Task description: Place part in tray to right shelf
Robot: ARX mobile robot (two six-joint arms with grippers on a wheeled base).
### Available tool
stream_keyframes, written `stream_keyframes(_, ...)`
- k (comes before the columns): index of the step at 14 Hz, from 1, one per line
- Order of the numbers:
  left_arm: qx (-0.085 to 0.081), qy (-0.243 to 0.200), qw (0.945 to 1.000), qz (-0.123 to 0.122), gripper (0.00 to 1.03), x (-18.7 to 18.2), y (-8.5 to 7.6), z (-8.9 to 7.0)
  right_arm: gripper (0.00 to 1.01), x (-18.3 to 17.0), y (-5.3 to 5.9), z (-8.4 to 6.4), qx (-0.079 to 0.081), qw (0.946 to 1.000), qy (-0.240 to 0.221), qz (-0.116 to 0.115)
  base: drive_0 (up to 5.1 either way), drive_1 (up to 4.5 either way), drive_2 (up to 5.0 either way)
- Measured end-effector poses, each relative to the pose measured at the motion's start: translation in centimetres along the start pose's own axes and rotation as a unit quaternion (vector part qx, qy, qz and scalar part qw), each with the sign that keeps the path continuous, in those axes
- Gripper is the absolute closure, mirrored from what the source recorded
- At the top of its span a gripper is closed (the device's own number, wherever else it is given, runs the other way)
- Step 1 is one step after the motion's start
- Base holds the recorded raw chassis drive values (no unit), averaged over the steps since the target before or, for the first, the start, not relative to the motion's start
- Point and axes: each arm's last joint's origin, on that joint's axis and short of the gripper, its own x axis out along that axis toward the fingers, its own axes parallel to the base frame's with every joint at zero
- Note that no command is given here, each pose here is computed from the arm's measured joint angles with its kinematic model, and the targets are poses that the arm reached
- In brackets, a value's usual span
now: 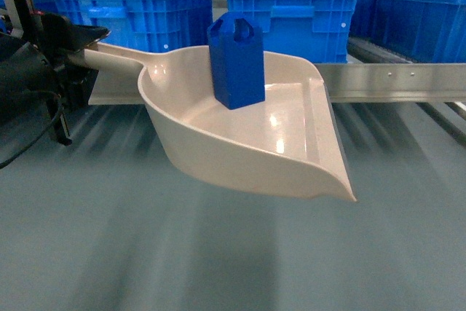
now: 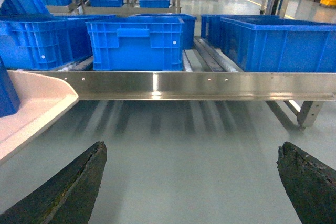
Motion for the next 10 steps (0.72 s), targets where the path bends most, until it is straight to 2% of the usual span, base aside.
stream_keyframes(10,0.0,0.004,1.0,0.0,0.9,0.02,-0.02,-0.14,0.03,0.01,0.0,-0.01,0.0,1.0,0.001,0.0,0.0,3.98,-3.9)
